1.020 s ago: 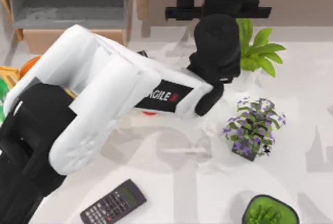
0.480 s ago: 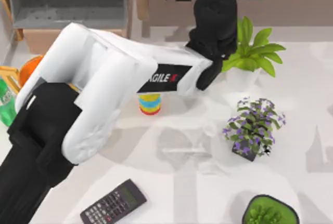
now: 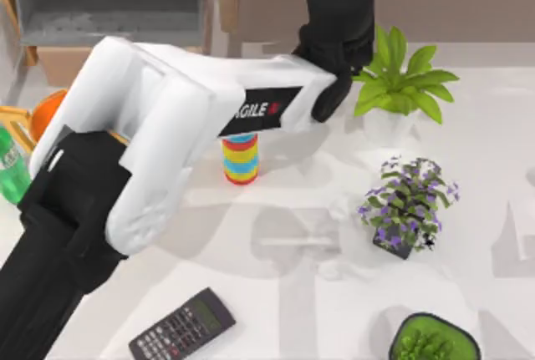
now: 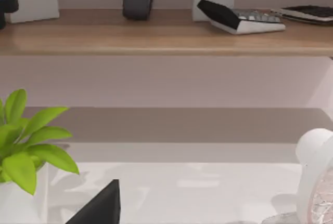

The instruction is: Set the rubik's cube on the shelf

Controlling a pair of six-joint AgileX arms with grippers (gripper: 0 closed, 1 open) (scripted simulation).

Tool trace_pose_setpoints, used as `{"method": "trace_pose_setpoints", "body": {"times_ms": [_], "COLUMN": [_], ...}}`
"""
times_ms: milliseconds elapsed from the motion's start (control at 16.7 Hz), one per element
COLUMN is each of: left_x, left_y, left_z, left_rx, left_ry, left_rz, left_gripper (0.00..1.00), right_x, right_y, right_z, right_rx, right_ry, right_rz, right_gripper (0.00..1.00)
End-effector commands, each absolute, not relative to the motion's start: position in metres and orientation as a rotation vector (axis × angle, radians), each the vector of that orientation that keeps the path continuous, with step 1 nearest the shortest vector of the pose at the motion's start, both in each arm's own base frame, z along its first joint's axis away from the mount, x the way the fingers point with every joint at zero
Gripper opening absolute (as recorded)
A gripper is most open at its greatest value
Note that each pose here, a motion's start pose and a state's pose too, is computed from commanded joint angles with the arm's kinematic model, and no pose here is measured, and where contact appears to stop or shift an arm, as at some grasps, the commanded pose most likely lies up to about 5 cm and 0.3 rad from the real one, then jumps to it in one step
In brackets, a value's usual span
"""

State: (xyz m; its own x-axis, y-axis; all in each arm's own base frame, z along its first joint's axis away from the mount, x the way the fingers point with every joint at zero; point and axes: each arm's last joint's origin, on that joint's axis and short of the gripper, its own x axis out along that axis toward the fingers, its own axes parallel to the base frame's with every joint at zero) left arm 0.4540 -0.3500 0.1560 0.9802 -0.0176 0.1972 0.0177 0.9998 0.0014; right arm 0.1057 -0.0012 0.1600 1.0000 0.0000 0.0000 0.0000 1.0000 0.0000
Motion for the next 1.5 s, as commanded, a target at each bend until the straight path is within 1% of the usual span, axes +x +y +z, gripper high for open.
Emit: {"method": "trace_pose_setpoints", "body": {"times_ms": [60, 840, 900, 1500], "left_x": [0.4540, 0.4540, 0.4540, 0.4519], "left_y": [-0.3500, -0.3500, -0.3500, -0.3523], "left_z": [0.1560, 0.1560, 0.1560, 0.1566], "left_rx": [0.000, 0.000, 0.000, -0.002], "left_ry": [-0.199, -0.199, -0.199, -0.200], "left_rz": [-0.018, -0.018, -0.018, -0.024], "left_gripper": [0.00, 0.98, 1.00, 1.00], "right_x": [0.1057, 0.1057, 0.1057, 0.1057], "right_y": [-0.0012, -0.0012, -0.0012, -0.0012], "right_z": [0.1600, 0.1600, 0.1600, 0.1600], "right_rx": [0.000, 0.000, 0.000, 0.000], "right_ry": [0.000, 0.000, 0.000, 0.000], "right_rz": [0.000, 0.000, 0.000, 0.000], "right_gripper": [1.00, 1.00, 1.00, 1.00]}}
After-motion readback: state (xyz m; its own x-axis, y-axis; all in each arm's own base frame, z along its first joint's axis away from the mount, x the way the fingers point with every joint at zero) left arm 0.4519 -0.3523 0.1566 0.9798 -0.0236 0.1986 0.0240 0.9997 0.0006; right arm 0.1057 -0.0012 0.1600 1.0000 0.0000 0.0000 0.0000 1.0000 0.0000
